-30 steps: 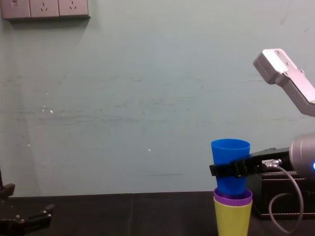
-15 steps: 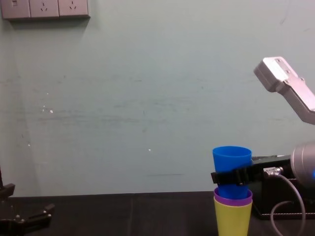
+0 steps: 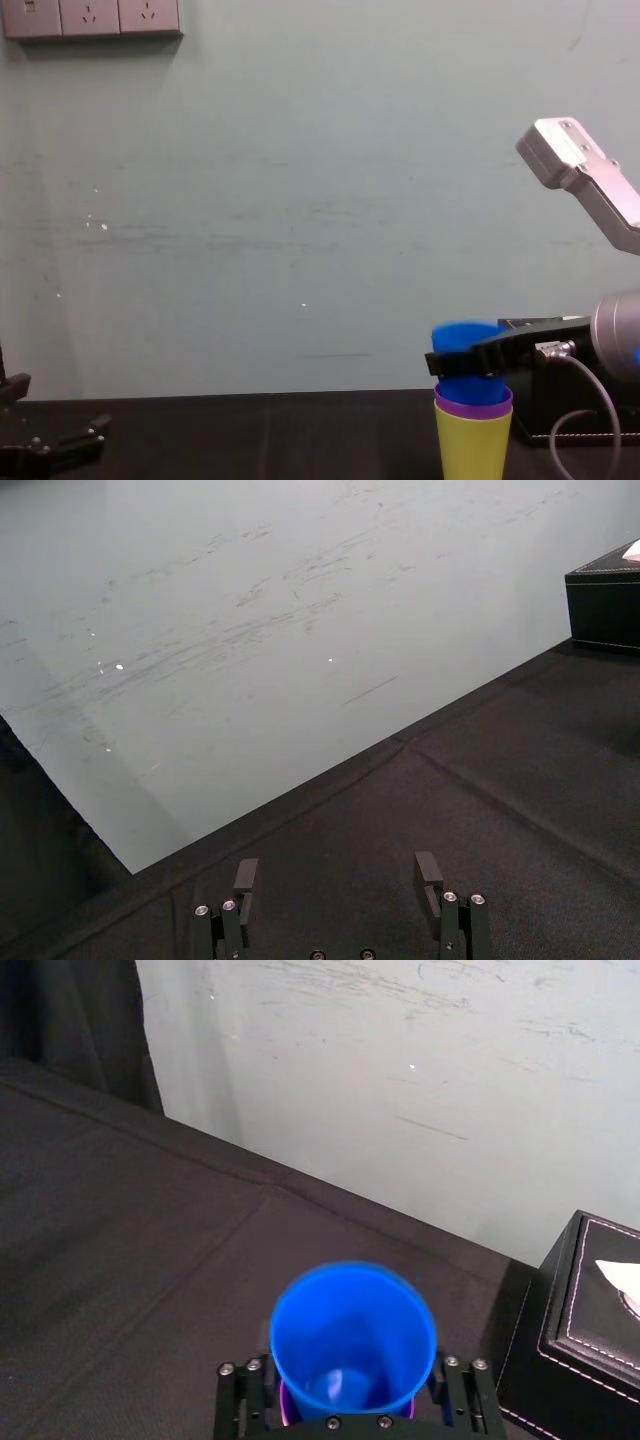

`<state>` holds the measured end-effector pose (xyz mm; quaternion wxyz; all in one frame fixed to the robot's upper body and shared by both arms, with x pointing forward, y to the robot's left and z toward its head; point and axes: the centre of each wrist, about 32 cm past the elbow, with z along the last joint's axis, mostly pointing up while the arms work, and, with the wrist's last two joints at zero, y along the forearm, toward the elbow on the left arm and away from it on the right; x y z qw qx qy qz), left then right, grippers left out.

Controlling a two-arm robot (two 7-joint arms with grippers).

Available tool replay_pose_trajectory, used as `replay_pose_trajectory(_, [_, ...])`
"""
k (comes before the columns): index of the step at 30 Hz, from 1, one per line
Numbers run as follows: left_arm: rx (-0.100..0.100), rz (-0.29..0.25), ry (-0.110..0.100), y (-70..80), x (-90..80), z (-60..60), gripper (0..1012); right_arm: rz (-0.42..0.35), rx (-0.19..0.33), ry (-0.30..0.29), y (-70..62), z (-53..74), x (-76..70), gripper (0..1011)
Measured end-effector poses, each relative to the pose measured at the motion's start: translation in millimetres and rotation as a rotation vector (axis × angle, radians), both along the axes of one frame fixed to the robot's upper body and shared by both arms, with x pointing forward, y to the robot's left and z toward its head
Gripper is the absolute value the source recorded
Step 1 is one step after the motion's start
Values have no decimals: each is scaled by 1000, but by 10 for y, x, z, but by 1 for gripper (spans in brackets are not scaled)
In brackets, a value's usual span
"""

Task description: Stack the three plastic cups sequentially using one hand.

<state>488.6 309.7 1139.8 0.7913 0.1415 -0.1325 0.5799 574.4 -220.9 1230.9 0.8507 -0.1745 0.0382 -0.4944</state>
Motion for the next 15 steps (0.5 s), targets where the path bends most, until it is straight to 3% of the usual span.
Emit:
replay_pose_trajectory(7, [0, 0, 0, 0, 0, 0, 1000, 1, -1, -1, 1, 4, 0, 994])
replay_pose_trajectory(15, [0, 0, 0, 0, 0, 0, 1000, 1, -1, -2, 2, 7, 0, 1000])
